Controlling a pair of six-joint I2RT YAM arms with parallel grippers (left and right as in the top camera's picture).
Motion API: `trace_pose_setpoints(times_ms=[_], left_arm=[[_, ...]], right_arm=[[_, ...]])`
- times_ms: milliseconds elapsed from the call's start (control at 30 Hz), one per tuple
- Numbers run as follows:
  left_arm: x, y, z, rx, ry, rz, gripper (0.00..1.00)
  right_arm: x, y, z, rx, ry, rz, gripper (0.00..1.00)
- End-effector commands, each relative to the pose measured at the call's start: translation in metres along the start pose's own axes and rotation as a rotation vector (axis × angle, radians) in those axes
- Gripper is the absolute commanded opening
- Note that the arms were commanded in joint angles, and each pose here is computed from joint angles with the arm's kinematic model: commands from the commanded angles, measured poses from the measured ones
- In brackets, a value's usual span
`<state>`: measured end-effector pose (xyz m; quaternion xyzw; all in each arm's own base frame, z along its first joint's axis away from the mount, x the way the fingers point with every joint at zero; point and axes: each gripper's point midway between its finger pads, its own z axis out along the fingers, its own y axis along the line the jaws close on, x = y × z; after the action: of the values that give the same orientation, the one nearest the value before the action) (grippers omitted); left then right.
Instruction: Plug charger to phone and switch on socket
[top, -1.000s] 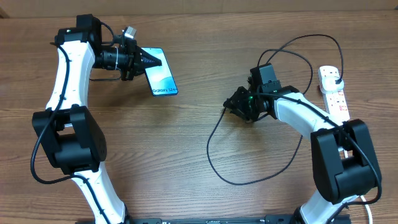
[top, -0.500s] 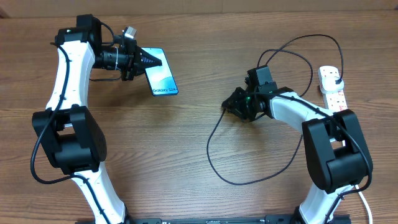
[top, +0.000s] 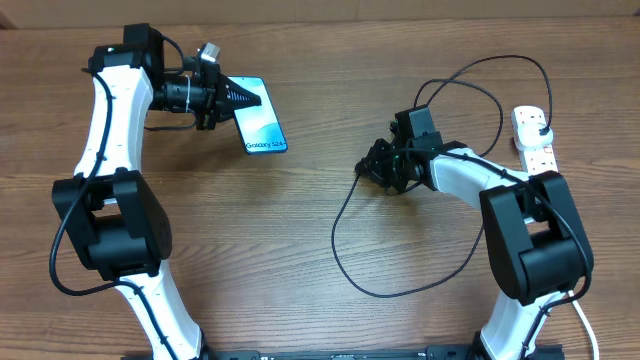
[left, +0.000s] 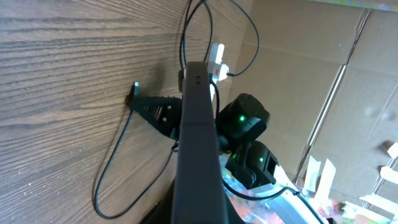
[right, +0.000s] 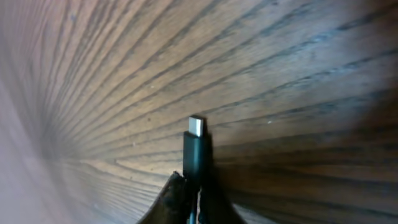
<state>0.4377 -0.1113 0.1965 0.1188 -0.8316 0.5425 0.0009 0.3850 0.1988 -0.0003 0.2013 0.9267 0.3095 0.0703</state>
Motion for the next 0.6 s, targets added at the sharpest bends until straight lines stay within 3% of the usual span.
trace_pose_setpoints(times_ms=[0, 233, 400, 567], left_arm=[[0.008, -0.018, 0.005, 0.051, 0.024, 0.038, 0.04], [0.014, -0.025, 0.015, 0.064, 0.052, 0.063, 0.04], [0.026, -0.064, 0.013, 0.289, 0.093, 0.224, 0.04], [0.026, -0.076, 0.011, 0.36, 0.096, 0.277, 0.04]], right_arm=[[0.008, -0.01, 0.011, 0.024, 0.035, -0.003, 0.04], [0.008, 0.058, -0.044, -0.199, 0.021, -0.235, 0.04], [0.036, 0.118, -0.118, -0.414, 0.017, -0.437, 0.04], [0.07, 0.142, -0.165, -0.532, 0.063, -0.517, 0.04]])
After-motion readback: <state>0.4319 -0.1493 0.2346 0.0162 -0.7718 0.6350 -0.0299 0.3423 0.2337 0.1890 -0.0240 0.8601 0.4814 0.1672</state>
